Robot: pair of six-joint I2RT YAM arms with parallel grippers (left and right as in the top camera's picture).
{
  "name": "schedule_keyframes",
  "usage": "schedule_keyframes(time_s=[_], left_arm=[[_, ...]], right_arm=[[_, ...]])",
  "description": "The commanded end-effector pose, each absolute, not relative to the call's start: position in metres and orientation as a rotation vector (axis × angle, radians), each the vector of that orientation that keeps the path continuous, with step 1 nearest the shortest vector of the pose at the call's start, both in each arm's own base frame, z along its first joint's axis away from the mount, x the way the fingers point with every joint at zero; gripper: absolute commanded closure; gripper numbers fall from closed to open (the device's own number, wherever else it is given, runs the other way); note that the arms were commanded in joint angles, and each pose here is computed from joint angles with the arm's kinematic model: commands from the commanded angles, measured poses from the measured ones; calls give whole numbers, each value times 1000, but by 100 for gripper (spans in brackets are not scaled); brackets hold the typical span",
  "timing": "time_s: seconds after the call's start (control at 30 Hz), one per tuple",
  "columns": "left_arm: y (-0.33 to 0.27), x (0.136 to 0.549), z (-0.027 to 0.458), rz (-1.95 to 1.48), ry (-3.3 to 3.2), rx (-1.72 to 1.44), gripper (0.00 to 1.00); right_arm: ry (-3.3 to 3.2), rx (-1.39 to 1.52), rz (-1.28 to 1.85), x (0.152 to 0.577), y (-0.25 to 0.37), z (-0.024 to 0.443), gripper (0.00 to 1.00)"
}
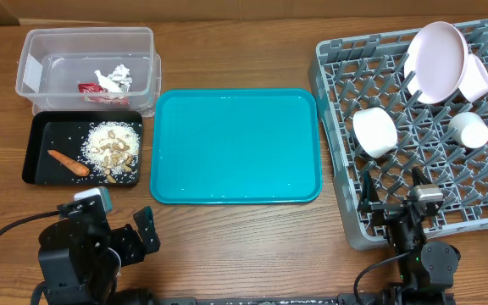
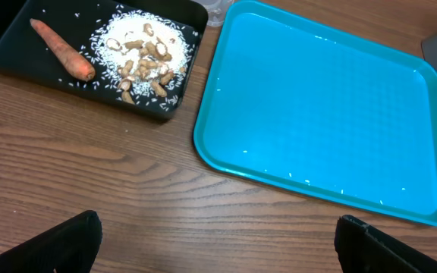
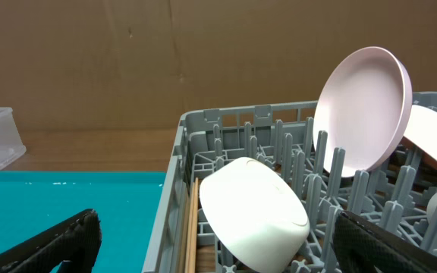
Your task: Sort waste into correct bins and load items into the dishwasher
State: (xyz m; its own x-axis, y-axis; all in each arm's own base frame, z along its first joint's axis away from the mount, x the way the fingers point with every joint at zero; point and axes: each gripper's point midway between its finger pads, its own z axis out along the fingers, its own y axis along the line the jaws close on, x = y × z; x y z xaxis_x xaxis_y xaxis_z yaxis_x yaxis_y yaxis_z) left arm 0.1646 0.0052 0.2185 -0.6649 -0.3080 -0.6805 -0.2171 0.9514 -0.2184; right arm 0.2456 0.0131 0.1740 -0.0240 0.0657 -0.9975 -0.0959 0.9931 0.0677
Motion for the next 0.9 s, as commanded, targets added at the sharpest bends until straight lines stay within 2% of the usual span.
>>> schedule_keyframes(time_s=[0.0,0.47,0.63,0.87], left_arm=[[7,164,217,-148,2319,-389,0],[14,161,218,-93,2276,-386,0],[28,178,218,-12,2088,-370,0],[19,204,182,-71,1877,-277,0]], right_arm=[[1584,-47,123,245,15,172,0],[1584,-47,123,245,15,172,0],[1584,-47,123,245,15,172,0],[1584,-47,123,245,15,172,0]])
